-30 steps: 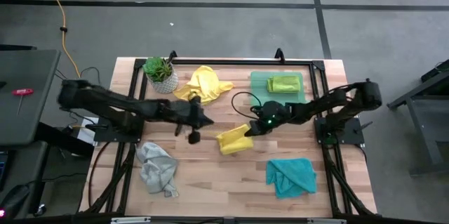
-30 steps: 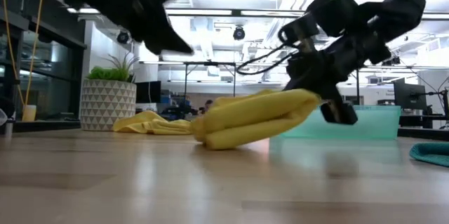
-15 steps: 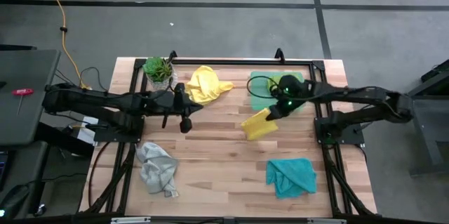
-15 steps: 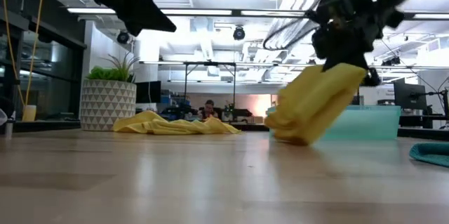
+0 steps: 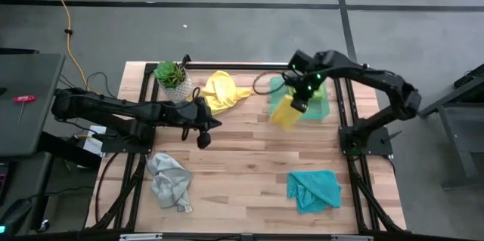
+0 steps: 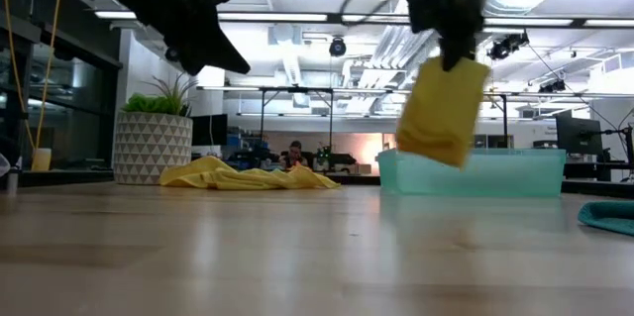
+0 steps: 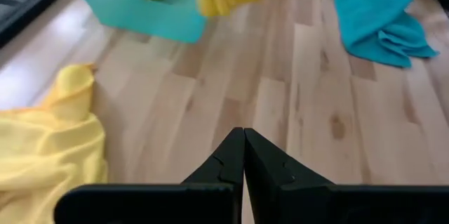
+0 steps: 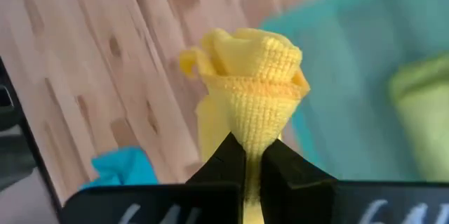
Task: Fold microfiber towels
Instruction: Put the bottom yellow towel into the bin
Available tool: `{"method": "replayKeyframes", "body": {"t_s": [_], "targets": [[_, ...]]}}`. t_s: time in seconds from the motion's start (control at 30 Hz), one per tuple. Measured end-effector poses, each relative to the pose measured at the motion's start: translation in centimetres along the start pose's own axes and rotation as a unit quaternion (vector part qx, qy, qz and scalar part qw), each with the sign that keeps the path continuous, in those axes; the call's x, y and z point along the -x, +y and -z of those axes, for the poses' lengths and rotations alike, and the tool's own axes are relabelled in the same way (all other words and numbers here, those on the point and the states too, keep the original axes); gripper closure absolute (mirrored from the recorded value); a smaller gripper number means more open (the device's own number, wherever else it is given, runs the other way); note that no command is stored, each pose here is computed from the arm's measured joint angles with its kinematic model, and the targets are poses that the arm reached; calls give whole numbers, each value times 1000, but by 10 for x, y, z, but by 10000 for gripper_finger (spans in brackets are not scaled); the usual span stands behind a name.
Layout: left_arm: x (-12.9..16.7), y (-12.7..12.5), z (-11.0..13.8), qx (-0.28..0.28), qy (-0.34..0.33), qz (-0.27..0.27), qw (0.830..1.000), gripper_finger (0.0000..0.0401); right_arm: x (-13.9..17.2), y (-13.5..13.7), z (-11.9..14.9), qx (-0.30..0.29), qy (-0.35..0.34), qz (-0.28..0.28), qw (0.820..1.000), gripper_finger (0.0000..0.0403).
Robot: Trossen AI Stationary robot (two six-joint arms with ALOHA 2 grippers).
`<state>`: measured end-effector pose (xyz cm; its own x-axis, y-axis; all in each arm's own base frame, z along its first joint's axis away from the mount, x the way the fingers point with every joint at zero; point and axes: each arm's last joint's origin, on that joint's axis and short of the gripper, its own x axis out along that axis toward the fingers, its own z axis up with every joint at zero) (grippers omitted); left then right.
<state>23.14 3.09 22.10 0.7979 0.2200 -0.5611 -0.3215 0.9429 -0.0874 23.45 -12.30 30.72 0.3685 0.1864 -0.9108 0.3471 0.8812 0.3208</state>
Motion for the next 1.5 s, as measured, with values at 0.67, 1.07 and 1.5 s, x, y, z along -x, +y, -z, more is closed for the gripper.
{"method": "replayKeyframes", "body": {"t_s": [0.67, 1.07, 1.5], "targets": [[-2, -1, 1, 3, 8, 16, 1000, 401, -21, -76, 31, -309, -148, -27, 939, 403], [-2, -1, 1, -6, 7, 15, 1000, 401, -38, -74, 44, -357, -106, 19, 928, 403], [-2, -1, 1, -6, 5, 13, 1000, 401, -39, -75, 66, -396, -20, 154, 905, 403]]}}
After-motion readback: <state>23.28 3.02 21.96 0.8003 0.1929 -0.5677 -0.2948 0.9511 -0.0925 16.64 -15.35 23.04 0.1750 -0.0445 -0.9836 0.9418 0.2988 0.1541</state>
